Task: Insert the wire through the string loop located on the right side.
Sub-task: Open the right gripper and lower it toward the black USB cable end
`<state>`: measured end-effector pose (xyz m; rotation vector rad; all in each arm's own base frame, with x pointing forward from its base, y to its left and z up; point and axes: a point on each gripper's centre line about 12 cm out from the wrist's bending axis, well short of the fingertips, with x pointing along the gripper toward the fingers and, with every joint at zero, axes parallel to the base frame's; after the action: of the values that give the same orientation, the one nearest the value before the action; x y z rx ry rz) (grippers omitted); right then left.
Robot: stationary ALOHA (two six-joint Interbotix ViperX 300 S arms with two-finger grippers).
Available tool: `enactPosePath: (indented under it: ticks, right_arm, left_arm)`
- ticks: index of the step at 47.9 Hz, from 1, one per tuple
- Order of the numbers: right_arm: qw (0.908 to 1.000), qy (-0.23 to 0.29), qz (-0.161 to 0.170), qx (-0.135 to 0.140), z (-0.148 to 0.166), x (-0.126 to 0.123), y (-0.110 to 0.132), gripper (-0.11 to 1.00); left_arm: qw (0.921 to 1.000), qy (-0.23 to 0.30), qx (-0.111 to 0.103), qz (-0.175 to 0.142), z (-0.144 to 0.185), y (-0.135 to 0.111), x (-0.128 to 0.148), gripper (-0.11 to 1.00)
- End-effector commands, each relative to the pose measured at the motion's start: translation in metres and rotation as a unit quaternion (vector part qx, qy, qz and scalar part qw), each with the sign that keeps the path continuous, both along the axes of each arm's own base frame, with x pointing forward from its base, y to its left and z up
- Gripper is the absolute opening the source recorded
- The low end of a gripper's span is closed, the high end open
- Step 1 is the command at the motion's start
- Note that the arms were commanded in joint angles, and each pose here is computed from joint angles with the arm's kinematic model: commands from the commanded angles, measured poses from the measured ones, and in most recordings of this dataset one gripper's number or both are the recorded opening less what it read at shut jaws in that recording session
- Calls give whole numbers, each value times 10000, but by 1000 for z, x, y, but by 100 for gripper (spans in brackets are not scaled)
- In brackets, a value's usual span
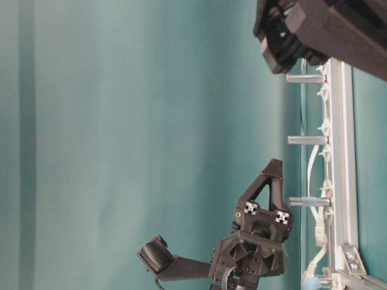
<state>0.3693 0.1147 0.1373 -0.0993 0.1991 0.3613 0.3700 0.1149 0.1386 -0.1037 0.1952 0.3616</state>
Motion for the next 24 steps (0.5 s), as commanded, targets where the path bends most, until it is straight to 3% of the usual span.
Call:
enactPosePath:
  ticks: [1,8,13,17,24]
  right_arm:
    - [9998,-141,-22,106,10,4,1,24]
    - [9998,-34,-99,183,11,9,1,4]
    - [9996,86,-127,221,11,11,1,3]
    - [9994,137,-144,273,10,11,1,16]
    - [9987,182,-222,419,11,10,4,58]
  left_arm:
    - [9998,10,119,-187,10,-4,1,15]
    - [9993,297,-11,-205,11,-5,0,0]
    - [9990,387,-56,-212,14,-6,-3,1]
    - [9988,421,-73,-217,18,-6,-5,6]
    - [9984,505,-87,-233,24,-9,-12,46]
